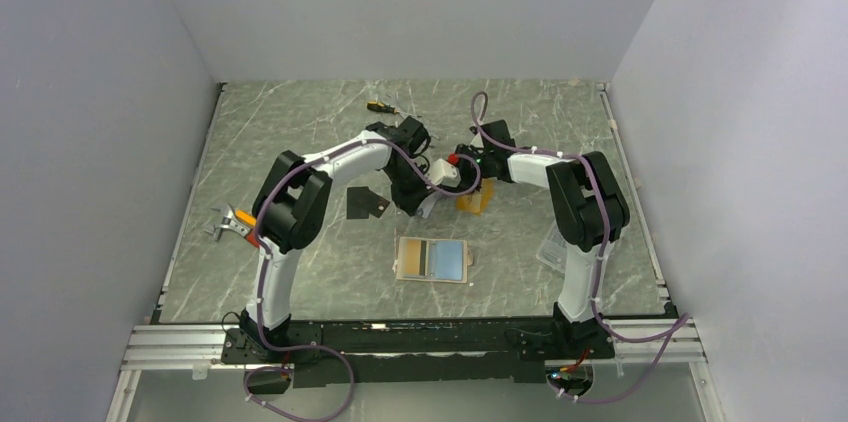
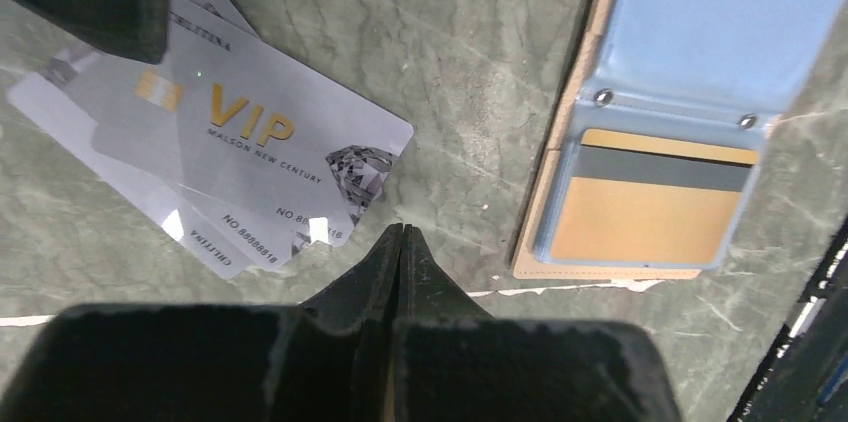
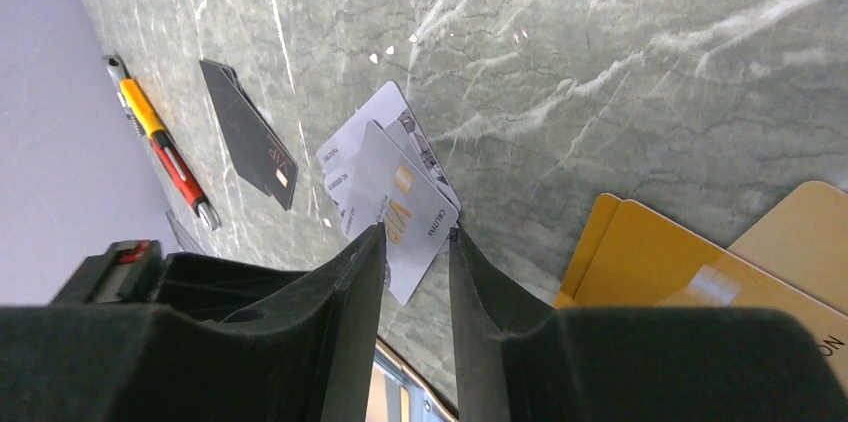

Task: Put the credit cards into the card holder
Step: Move the credit card to the center of the board, then pick up the credit card from the center of the board.

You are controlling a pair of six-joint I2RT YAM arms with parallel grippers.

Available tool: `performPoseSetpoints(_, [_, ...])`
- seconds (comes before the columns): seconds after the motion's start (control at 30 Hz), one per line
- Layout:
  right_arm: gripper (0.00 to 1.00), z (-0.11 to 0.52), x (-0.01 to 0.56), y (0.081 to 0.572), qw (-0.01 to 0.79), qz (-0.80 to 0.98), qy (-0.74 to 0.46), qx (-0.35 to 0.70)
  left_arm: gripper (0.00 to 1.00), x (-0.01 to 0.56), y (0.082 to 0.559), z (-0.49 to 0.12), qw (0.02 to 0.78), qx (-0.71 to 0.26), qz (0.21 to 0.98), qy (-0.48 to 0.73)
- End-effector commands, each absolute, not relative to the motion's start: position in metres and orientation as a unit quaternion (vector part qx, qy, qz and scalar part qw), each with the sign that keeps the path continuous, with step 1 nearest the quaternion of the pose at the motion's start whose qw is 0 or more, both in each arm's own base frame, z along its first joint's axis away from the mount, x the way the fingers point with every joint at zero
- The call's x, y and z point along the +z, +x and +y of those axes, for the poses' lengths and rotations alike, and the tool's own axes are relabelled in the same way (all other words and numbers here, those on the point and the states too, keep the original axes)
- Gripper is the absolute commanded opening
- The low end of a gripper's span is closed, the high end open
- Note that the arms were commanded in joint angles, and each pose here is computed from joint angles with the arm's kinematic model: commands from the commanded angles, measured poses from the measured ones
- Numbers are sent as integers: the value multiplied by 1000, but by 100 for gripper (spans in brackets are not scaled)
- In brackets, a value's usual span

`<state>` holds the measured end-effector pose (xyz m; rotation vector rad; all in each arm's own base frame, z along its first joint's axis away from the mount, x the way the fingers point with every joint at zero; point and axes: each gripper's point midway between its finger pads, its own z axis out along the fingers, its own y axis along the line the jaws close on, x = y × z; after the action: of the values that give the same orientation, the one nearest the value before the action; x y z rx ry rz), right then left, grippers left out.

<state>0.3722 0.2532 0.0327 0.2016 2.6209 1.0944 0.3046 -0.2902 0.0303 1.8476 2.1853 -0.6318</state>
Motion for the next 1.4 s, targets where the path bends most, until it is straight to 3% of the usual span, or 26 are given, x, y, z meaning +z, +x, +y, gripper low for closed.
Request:
performPoseSetpoints(0.0, [32,253,53,378,174,902,60,391,3,79,310,-310,151,-267,711,632])
performPoseSetpoints(0.23, [31,252,52,377,174,901,61,392,3,51,333,-302,150,-206,739,624])
performPoseSetpoints(0.63, [31,252,56,377,177,898,65,397,1,20,332,-291,140,-143,741,641])
performPoseSetpoints(1.37, [31,260,51,369,152,880,83,442,0,9,316,-286,113,-143,730,658])
